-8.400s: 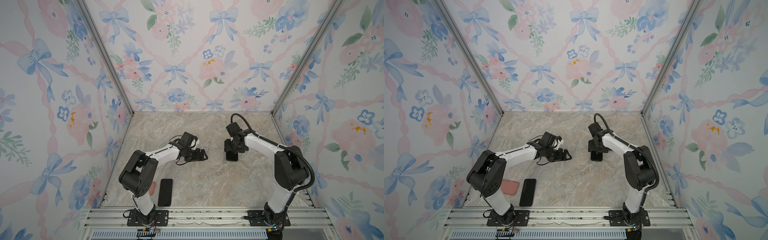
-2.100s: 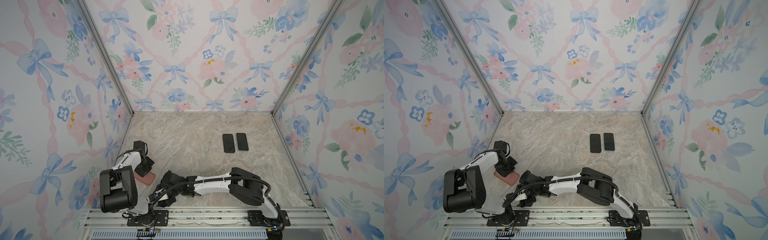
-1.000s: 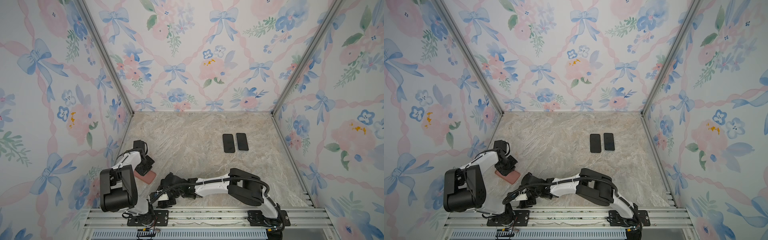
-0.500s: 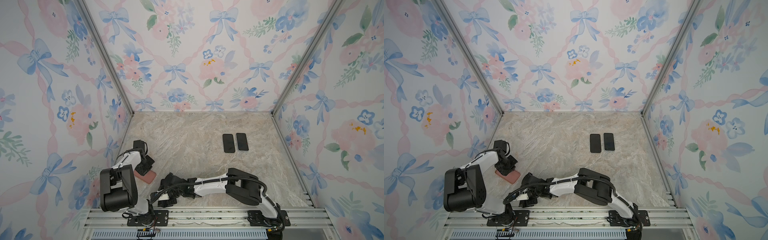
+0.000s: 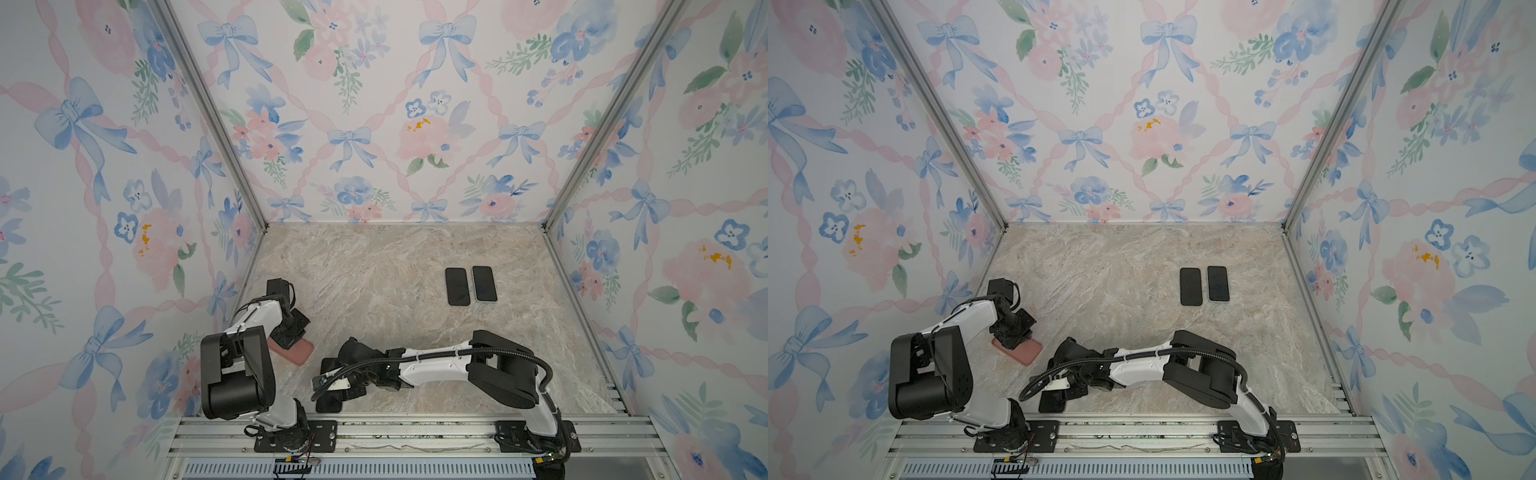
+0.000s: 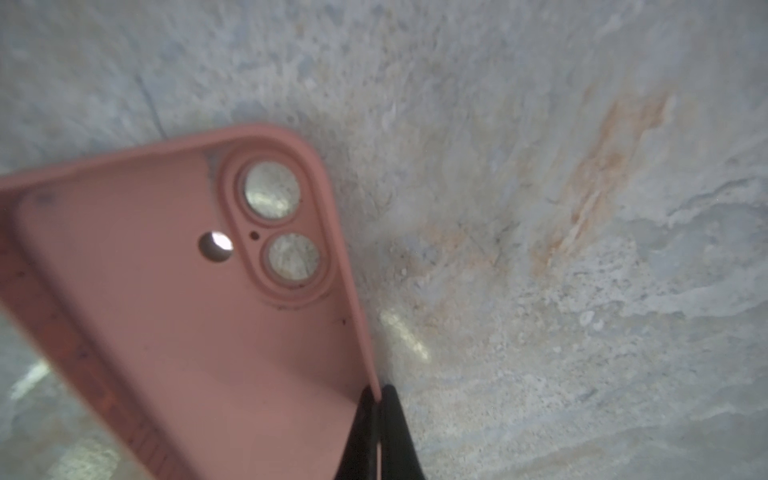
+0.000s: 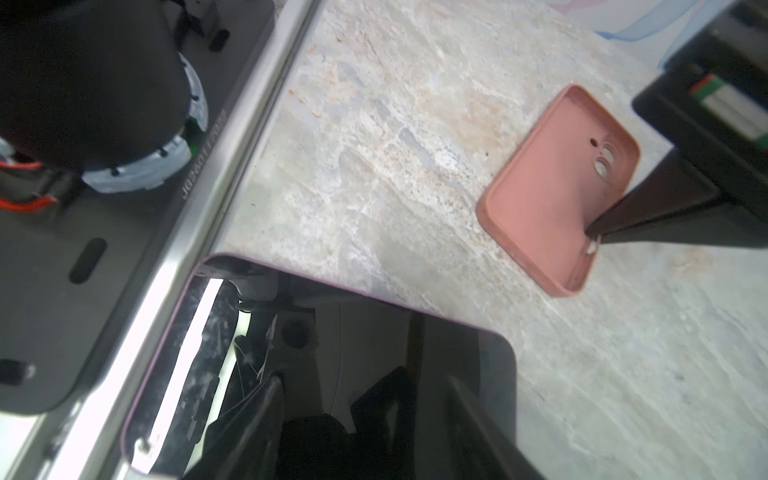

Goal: Put the phone into the phone case
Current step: 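Pinch the pink case edge with the left gripper while the right lowers onto the phone, then grasp the black phone's short end with the right gripper and lift it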

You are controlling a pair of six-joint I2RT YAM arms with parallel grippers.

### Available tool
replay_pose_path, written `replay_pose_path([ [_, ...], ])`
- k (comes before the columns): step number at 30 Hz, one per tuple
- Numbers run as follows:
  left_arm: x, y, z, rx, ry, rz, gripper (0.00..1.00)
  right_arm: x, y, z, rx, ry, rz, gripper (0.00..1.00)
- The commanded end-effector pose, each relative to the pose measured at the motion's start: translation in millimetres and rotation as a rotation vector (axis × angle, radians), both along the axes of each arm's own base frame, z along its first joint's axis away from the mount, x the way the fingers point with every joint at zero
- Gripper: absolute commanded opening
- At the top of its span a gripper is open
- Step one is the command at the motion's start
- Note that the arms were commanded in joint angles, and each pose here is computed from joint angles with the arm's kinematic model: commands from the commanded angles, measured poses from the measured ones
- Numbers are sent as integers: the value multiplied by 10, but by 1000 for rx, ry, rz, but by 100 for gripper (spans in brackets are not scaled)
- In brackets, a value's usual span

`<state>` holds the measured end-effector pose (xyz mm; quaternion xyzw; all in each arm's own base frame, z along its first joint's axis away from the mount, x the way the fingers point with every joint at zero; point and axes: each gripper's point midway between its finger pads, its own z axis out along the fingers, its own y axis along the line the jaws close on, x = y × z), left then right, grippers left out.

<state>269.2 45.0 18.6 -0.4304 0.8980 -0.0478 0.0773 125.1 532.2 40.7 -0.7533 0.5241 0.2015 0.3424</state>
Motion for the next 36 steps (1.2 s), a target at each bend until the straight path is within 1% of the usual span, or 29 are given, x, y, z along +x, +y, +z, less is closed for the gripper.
replay_pose_path([
  [1, 77, -41, -40, -27, -13, -26, 4, 76, -420, -374, -193, -24, -44, 64],
  [4, 77, -42, -43, -28, -14, -27, 4, 21, -289, -191, -150, -1, -51, 66],
  [6, 78, -41, -43, -29, -14, -26, 4, 4, -126, -23, -111, 34, -88, 66],
  [8, 82, -40, -32, -29, -18, -25, 4, -7, 40, 122, -88, 80, -130, 60],
  [10, 89, -38, -24, -31, -21, -24, 4, -55, 162, 179, -81, 117, -148, 52],
  [13, 95, -35, -17, -31, -24, -25, 4, -171, 278, 156, -51, 140, -121, 49],
  [18, 92, -43, -25, -36, -22, -25, 4, -280, 448, 47, -63, 152, -83, 44],
  [21, 95, -49, -20, -39, -25, -26, 4, -308, 534, 15, -72, 163, -69, 43],
  [24, 95, -44, -9, -36, -29, -26, 4, -294, 547, -114, -103, 154, -58, 42],
  [26, 90, -46, -11, -36, -29, -27, 4, -271, 530, -192, -119, 130, -49, 42],
  [29, 77, -46, -17, -36, -27, -27, 4, -263, 451, -306, -179, 81, -34, 42],
  [32, 75, -47, -18, -37, -26, -28, 4, -223, 292, -349, -251, 37, -47, 43],
  [36, 94, -52, -22, -41, -31, -28, 4, -159, 41, -331, -288, 5, -80, 43],
])
